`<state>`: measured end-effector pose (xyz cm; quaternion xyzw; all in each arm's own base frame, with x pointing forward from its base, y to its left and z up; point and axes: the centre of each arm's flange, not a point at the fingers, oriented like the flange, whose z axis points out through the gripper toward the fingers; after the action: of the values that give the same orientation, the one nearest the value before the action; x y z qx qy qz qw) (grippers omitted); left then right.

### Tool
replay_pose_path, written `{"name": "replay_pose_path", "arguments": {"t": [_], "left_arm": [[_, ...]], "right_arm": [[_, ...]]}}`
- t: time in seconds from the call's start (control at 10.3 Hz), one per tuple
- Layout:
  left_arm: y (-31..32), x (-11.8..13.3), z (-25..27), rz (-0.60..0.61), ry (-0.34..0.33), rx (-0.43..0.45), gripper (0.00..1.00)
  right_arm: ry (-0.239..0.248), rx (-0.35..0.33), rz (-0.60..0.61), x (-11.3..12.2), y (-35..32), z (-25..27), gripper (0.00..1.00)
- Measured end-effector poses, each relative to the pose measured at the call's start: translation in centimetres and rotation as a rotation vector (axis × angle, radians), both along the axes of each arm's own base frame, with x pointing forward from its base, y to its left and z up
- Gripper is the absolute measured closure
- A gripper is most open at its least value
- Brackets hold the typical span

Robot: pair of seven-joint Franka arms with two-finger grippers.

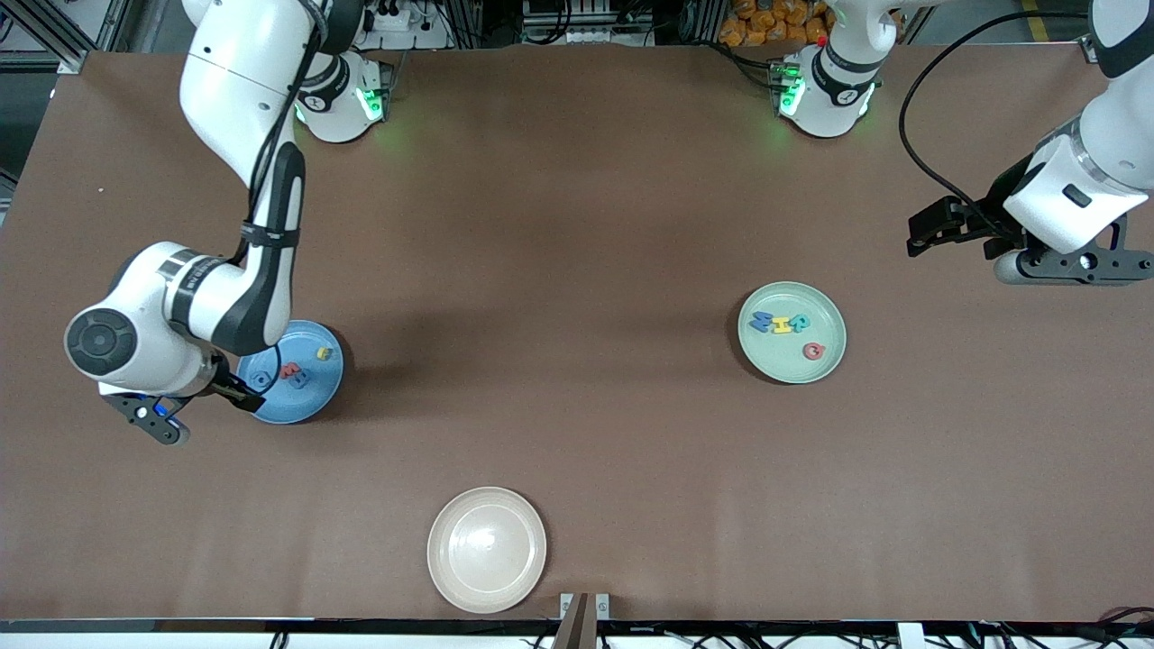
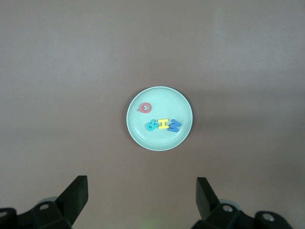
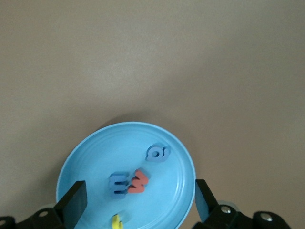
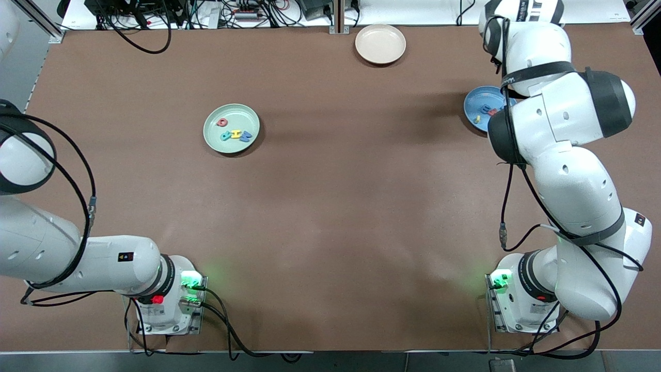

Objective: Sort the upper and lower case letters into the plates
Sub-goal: 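Open the right gripper to release the m on the blue plate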

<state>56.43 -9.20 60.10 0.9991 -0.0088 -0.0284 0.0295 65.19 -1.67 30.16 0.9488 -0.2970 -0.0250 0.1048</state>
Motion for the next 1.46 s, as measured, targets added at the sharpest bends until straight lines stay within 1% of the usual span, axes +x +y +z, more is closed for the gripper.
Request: {"name": "replay_pose_path", "arguments": {"t": [0.29,0.39,0.59,0.78,0.88,1.07,1.17,1.27,1.46], "left_arm": [[-0.1,0.0,-0.1,-0.001,0.001,0.0,0.0],[-0.1,0.0,-0.1,-0.001,0.001,0.0,0.0],[-0.1,0.0,-0.1,-0.001,0.001,0.0,0.0],[-0.1,0.0,-0.1,-0.001,0.002,0.0,0.0],[0.0,0.0,-0.1,-0.001,0.002,0.0,0.0],[0.0,0.0,-0.1,0.0,0.002,0.0,0.0],[0.0,0.0,-0.1,0.0,0.002,0.0,0.0],[0.0,0.0,-0.1,0.001,0.002,0.0,0.0],[0.2,0.0,-0.1,0.003,0.002,0.0,0.0]], "right_arm": [[0.013,0.027,0.035,0.1,0.3,0.2,0.0],[0.025,0.051,0.038,0.1,0.8,0.0,0.0],[0.031,0.13,0.048,0.4,0.3,0.0,0.0],[0.06,0.181,0.127,0.3,-1.3,2.0,0.0],[0.053,0.197,0.169,0.2,-1.5,3.9,0.0],[0.028,0.258,0.21,-0.6,-1.7,7.9,0.0],[0.025,0.29,0.218,-1.2,-1.8,8.8,0.0],[0.038,0.3,0.24,-1.9,-1.4,8.8,0.0],[0.088,0.276,0.318,-3.7,1.0,8.1,0.0]]}}
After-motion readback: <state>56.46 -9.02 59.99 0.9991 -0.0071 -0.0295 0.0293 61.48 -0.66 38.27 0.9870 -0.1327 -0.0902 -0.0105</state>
